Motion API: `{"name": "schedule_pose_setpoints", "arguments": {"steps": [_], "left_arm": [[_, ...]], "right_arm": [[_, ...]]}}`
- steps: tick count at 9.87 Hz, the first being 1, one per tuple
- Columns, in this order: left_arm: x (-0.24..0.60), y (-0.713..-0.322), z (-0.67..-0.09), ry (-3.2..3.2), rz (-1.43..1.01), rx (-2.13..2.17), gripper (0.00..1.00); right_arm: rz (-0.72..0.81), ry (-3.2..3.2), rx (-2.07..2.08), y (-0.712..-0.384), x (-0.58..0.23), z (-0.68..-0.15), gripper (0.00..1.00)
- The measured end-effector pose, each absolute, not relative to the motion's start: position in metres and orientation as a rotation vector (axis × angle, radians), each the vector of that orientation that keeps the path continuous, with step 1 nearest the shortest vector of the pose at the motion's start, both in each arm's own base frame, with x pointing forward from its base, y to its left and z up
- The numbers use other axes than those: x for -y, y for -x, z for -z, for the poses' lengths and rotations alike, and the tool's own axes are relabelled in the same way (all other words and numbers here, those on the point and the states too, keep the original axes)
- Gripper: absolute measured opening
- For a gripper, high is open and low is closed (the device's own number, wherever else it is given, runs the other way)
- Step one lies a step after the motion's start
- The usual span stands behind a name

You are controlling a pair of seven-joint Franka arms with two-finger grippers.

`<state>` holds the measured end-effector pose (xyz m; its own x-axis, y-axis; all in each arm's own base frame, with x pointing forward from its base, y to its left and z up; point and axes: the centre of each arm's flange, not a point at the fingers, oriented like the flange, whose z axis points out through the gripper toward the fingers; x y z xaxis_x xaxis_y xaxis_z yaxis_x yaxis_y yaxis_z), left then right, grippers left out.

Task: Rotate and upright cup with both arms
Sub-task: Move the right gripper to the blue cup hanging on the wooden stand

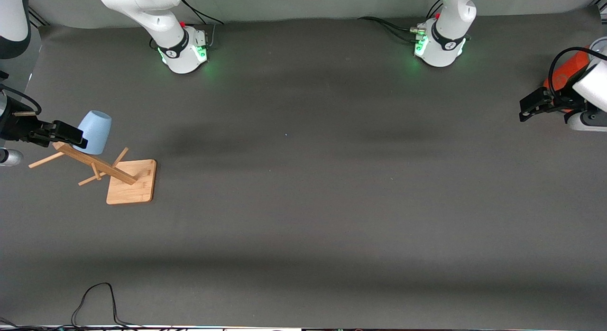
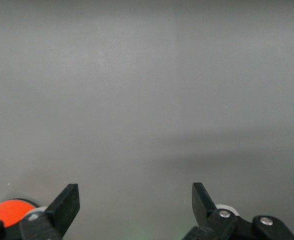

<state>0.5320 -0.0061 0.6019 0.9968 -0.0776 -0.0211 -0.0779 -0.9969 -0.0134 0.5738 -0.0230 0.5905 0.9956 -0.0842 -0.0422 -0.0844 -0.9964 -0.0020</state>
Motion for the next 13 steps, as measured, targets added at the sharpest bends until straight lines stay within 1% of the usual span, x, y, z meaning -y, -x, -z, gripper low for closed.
{"name": "schedule_pose_setpoints", "arguments": {"steps": [8, 10, 13], "left_arm": [[0.001, -0.532, -0.602, 3.128, -0.032, -0.107, 1.00], [-0.013, -0.532, -0.601, 3.146, -0.032, -0.070, 1.00], [-0.016, -0.532, -0.601, 3.155, -0.033, -0.078, 1.00]], "right_arm": [[-0.081, 3.166, -0.123, -0.572, 0.025, -0.589, 1.00], [-0.103, 3.189, -0.134, -0.553, 0.032, -0.587, 1.00], [-0.104, 3.166, -0.223, -0.497, 0.069, -0.594, 1.00]]}}
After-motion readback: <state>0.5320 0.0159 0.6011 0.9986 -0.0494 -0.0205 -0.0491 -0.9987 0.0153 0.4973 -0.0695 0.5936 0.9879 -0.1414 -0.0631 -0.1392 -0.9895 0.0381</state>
